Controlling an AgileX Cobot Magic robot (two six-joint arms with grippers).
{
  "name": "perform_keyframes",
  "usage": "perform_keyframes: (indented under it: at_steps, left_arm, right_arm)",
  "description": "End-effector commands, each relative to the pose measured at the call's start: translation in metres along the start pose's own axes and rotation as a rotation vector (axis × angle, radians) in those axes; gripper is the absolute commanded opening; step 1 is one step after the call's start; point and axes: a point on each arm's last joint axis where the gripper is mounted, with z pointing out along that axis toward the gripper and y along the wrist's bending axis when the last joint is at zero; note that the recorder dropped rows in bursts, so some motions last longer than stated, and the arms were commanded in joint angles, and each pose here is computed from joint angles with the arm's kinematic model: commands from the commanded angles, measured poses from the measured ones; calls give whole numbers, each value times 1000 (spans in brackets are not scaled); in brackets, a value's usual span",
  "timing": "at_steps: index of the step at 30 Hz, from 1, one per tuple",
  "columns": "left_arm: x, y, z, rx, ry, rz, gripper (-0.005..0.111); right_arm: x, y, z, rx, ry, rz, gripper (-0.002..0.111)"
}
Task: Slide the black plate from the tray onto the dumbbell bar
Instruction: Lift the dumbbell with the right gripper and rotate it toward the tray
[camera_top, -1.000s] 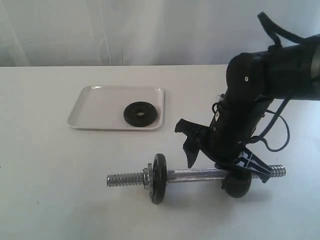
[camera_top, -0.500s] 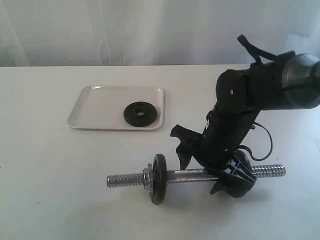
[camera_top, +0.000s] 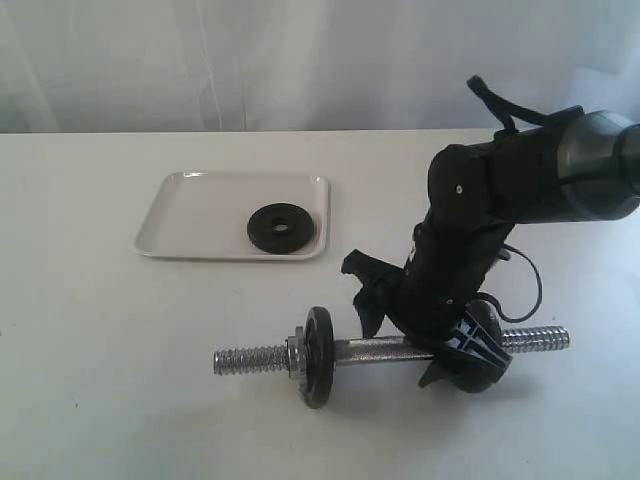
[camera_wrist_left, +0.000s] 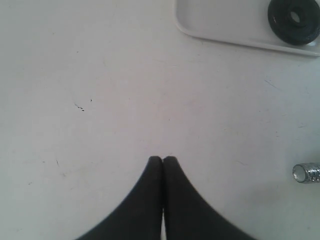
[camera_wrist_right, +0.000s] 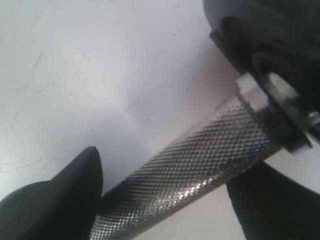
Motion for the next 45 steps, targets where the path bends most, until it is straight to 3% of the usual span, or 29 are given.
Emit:
perform_keyframes:
  at_steps: [1,12,23,30,45]
  left_arm:
    - [0,-2,-2,13,9,1,0]
    - [0,-2,-2,13,11,1,0]
    - [1,-2,-2,14,15,4,0]
    - [1,-2,-2,14,15,4,0]
    - [1,-2,-2,14,15,22,0]
  right_arm:
    - [-5,-2,4,15,-44,-50,57]
    - [-5,-2,4,23,-49,-68,45]
    - [-7,-6,4,70,-64,-184,43]
    - [-11,-10,3,118,-103,-253,34]
    - [-17,-11,2,167,-139,-611,11]
